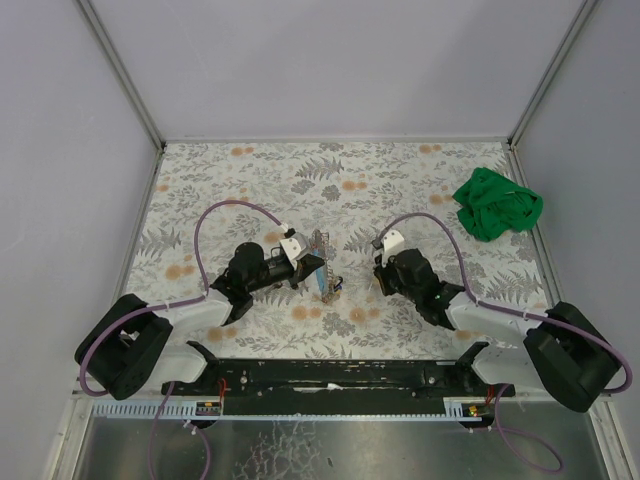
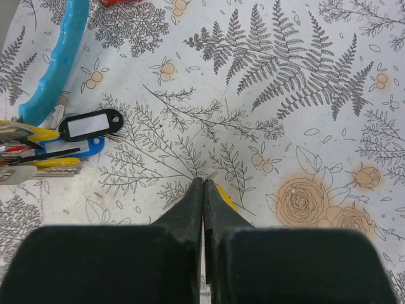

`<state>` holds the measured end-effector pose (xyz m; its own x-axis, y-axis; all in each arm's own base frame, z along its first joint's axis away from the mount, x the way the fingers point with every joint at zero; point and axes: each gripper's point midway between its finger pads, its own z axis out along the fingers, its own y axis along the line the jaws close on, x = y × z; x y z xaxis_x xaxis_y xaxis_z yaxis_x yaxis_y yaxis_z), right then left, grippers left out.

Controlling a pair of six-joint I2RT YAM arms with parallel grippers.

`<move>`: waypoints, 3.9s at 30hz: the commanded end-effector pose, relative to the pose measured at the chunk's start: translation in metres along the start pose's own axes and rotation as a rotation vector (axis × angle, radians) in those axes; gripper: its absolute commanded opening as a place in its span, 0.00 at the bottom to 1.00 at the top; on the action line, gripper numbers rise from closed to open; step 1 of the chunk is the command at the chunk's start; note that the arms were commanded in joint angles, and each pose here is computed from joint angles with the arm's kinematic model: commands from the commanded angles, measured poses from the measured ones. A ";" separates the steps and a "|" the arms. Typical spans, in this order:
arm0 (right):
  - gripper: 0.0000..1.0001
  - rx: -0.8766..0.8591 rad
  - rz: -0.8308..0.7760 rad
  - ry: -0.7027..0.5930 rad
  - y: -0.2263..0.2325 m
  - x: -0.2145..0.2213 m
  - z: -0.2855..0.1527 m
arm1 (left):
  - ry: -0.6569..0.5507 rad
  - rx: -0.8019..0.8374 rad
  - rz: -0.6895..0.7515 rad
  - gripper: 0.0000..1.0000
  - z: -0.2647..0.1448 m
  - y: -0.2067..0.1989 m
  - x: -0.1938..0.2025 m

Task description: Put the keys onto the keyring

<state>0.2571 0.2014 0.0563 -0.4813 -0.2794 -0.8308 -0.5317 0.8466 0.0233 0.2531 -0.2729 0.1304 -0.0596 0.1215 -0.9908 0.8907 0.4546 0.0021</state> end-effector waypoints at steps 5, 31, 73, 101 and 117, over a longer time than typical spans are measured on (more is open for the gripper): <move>0.01 0.008 -0.025 -0.302 -0.003 -0.042 0.017 | -0.083 0.013 0.050 0.00 0.001 -0.003 -0.020; 0.38 -0.054 -0.013 0.006 0.015 -0.027 0.036 | -0.092 0.011 0.053 0.00 -0.001 -0.003 -0.022; 0.19 0.185 -0.113 0.480 0.007 -0.003 0.058 | -0.084 -0.020 0.038 0.00 0.000 0.002 -0.020; 0.00 -0.375 -0.402 -0.078 0.070 -0.075 -0.042 | -0.188 0.182 0.203 0.00 -0.012 -0.036 -0.027; 0.00 -0.654 -0.615 -0.269 0.114 -0.093 -0.063 | -0.262 0.313 0.321 0.00 -0.021 -0.060 -0.039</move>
<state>0.1975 0.2738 0.1407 0.0359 -0.4890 -0.8715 -0.9595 0.2269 -0.1669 0.1975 -0.2818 0.1368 0.1456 0.0561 -0.9878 0.9724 0.1758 0.1533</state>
